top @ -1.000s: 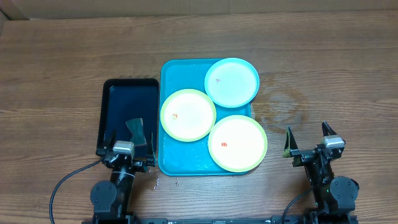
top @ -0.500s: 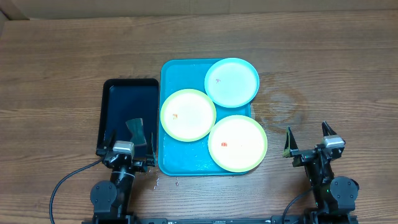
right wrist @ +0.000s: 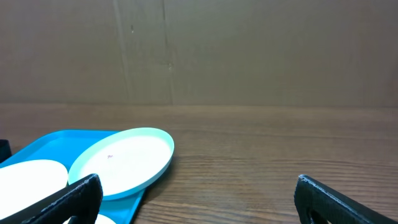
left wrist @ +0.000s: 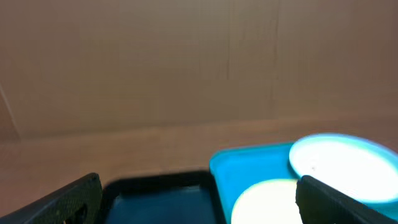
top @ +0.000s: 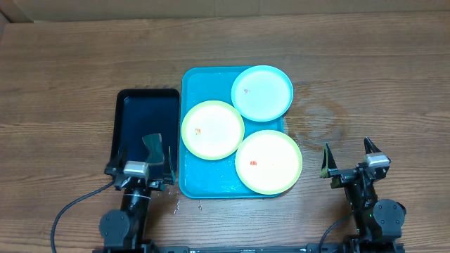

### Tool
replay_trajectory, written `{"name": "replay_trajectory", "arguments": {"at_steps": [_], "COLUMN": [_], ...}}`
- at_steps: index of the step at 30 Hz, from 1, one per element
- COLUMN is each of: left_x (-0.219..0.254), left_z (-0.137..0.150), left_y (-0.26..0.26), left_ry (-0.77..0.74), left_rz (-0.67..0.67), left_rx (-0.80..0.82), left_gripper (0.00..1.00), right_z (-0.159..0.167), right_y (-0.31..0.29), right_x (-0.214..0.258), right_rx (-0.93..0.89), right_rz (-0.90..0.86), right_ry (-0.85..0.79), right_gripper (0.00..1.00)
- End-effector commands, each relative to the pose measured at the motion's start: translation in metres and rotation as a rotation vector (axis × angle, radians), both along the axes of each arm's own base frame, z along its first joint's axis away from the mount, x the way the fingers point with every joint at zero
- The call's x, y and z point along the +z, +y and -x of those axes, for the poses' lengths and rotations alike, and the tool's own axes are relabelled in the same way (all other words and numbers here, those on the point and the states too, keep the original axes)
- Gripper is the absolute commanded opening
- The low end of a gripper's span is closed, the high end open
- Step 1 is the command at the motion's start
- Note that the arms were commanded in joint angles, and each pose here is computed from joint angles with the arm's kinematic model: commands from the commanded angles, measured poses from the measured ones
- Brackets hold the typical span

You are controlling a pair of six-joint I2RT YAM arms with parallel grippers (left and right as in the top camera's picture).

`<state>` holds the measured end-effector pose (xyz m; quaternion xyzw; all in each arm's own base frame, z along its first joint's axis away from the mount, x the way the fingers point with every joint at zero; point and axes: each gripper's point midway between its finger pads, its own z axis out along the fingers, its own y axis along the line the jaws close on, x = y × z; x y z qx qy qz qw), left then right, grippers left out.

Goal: Clean dirty plates on tray and stack at the side
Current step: 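Move the left gripper forward over the sponge on the black tray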

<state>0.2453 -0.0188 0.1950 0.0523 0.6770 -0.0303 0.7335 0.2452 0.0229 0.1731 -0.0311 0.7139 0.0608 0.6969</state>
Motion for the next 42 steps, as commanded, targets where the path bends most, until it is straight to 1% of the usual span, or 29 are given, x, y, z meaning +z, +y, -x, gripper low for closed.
{"name": "replay_trajectory", "arguments": {"at_steps": [1, 9, 14, 15, 16, 20, 23, 26, 35, 42], "left_x": [0.013, 0.021, 0.012, 0.009, 0.004, 0.006, 0.005, -0.005, -0.038, -0.039], "left_z": [0.001, 0.003, 0.001, 0.000, 0.000, 0.000, 0.000, -0.001, -0.001, -0.001], "left_y": [0.002, 0.002, 0.003, 0.006, 0.013, 0.028, 0.033, 0.034, 0.033, 0.033], "left_ry": [-0.053, -0.087, -0.050, -0.033, -0.012, -0.018, -0.018, 0.022, 0.156, 0.159], "left_rz": [0.033, 0.033, 0.036, 0.067, 0.126, 0.268, 0.325, 0.355, 0.351, 0.351], "left_rx": [0.008, 0.011, 0.013, 0.032, 0.067, 0.139, 0.161, 0.171, 0.193, 0.191], "left_gripper": [1.00, 1.00, 1.00, 1.00, 1.00, 1.00, 1.00, 1.00, 1.00, 1.00], "right_z": [0.000, 0.000, 0.000, 0.000, 0.000, 0.000, 0.000, 0.000, 0.000, 0.000], "right_y": [-0.001, -0.001, -0.001, -0.001, -0.001, -0.001, -0.001, -0.001, -0.001, -0.001], "right_x": [-0.003, -0.003, -0.003, -0.003, -0.003, -0.003, -0.003, -0.003, -0.003, -0.003], "right_rx": [-0.006, -0.006, -0.006, -0.006, -0.006, -0.006, -0.006, -0.006, -0.006, -0.006], "right_rz": [0.002, 0.002, 0.002, 0.002, 0.002, 0.002, 0.002, 0.002, 0.002, 0.002], "right_ry": [0.000, 0.000, 0.000, 0.000, 0.000, 0.000, 0.000, 0.000, 0.000, 0.000], "right_gripper": [1.00, 1.00, 1.00, 1.00, 1.00, 1.00, 1.00, 1.00, 1.00, 1.00]}}
